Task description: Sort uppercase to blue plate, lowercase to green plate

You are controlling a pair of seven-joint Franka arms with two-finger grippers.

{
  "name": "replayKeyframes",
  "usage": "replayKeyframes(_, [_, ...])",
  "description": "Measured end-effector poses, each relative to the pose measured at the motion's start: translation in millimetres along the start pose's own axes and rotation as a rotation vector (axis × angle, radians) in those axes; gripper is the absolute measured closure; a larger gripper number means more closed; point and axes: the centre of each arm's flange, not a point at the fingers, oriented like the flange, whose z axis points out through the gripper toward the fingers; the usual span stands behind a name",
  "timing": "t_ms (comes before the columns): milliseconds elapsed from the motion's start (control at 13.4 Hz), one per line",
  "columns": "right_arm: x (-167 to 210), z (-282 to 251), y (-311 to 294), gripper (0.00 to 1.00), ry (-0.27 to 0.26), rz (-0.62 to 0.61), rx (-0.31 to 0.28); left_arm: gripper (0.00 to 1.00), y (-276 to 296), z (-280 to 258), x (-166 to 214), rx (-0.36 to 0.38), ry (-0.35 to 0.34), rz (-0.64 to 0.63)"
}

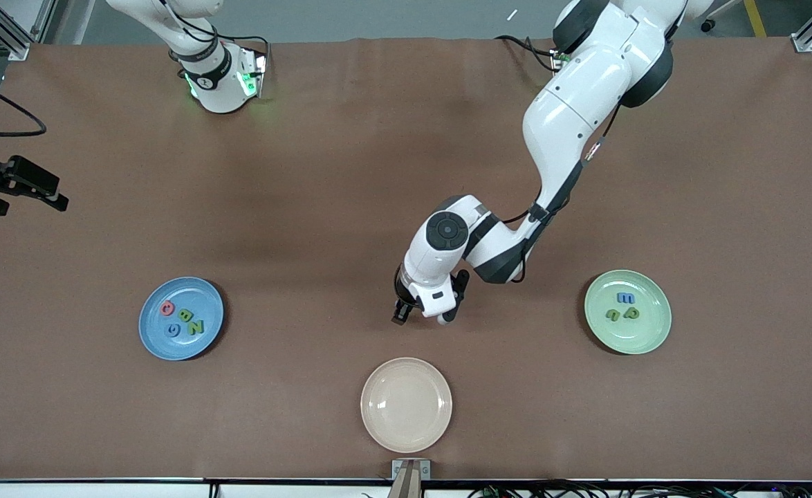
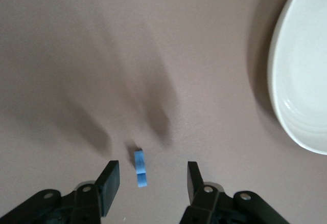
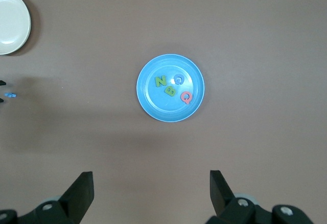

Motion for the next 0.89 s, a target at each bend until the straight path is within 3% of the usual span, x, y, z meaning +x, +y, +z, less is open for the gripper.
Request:
replayKeyframes(372, [0.3,-3.5,0.0,0.0,0.004,-0.009,-0.039,0.44,-9.3,21.2,0.0,-0.001,-0.013,-0.001])
replayKeyframes(670, [0.5,-3.9,-2.3,0.0,0.002,-0.017,-0.065,0.89,-5.4,15.6,0.4,-0.008,-0.012,0.021])
replayKeyframes(894, [0.4,-3.9,-2.0,0.0,0.002,-0.016,-0.065,0.9,10.1,-20.7,17.6,0.03,0.037,0.075])
